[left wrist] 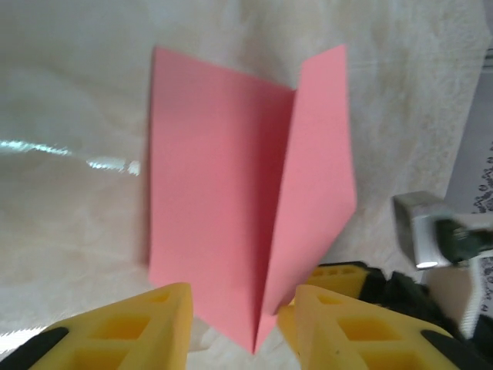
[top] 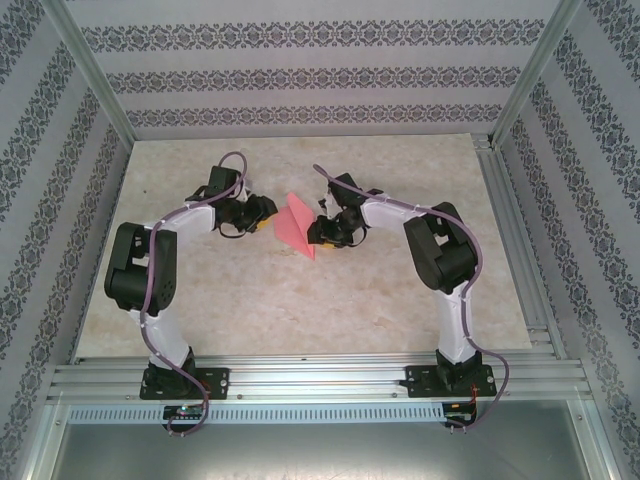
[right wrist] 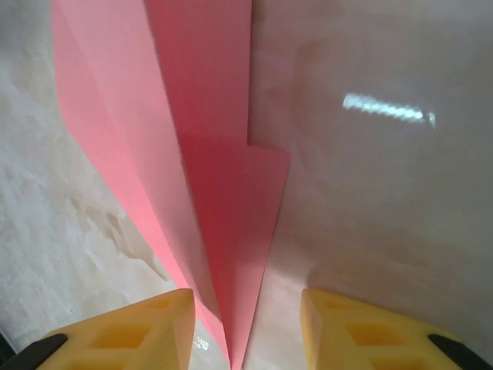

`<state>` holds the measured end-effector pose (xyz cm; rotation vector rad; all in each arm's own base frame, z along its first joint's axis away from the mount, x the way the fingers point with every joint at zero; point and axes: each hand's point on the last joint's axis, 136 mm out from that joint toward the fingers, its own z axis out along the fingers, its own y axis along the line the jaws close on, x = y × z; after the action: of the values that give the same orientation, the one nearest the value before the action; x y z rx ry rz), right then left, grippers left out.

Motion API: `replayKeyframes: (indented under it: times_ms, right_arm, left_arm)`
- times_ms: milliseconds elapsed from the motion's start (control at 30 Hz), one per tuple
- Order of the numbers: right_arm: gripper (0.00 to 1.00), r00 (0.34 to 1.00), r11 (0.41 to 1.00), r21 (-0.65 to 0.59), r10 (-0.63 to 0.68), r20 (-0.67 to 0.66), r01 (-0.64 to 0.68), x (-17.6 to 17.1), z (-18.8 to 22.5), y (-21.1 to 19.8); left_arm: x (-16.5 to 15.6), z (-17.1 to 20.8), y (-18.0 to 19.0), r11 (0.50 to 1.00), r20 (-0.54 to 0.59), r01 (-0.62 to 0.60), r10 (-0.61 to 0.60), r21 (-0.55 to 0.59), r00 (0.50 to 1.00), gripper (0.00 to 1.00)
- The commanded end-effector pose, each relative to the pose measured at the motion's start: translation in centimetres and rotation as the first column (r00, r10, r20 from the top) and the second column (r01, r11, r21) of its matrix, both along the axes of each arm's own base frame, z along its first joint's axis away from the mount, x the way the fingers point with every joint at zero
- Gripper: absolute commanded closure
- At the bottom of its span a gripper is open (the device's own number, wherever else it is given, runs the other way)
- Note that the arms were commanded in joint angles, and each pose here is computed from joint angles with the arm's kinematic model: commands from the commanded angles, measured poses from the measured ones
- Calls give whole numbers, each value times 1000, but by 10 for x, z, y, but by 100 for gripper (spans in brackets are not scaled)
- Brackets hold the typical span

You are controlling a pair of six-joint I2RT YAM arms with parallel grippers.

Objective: Fold a paper plane with a square sheet of paper (pick it up from the middle)
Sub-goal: Fourth fold the wing at the center of the table, then turn over the paper at the center of the table.

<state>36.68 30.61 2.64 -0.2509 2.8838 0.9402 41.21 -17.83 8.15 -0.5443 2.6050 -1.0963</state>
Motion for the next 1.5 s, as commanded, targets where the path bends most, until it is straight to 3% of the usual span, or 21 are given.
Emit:
replayKeyframes:
  times_ms: [0, 367, 533, 900, 1233, 1367, 1467]
  right_arm:
    - [63, 1000, 999, 31, 25, 6, -25, 5, -1, 17]
    - [69, 999, 998, 51, 42, -3, -42, 5, -5, 30]
    - [77, 999, 997, 67, 32, 4, -33, 6, -3, 32]
    - [73, 1000, 993, 111, 25, -1, -24, 6, 5, 37]
    - [95, 1000, 989, 148, 24, 4, -24, 6, 16, 40]
    - [100, 1000, 973, 231, 8, 17, -11, 9, 38, 45]
    - [99, 999, 958, 285, -23, 36, 12, 10, 57, 44]
  left_arm:
    - [2, 23, -7, 999, 88, 6, -3, -36, 996, 59]
    - [-8, -1, -26, 998, 33, 53, -51, -46, 998, 63]
    - [-7, -17, -34, 997, 0, 48, -48, -55, 999, 65]
    - [-11, -41, -47, 997, -46, 44, -46, -60, 998, 68]
    - [-14, -30, -41, 999, -22, 32, -33, -33, 999, 70]
    - [-20, -20, -28, 1000, 5, -7, 7, 12, 1000, 65]
    - [-28, -9, -27, 999, 48, -24, 25, -26, 999, 57]
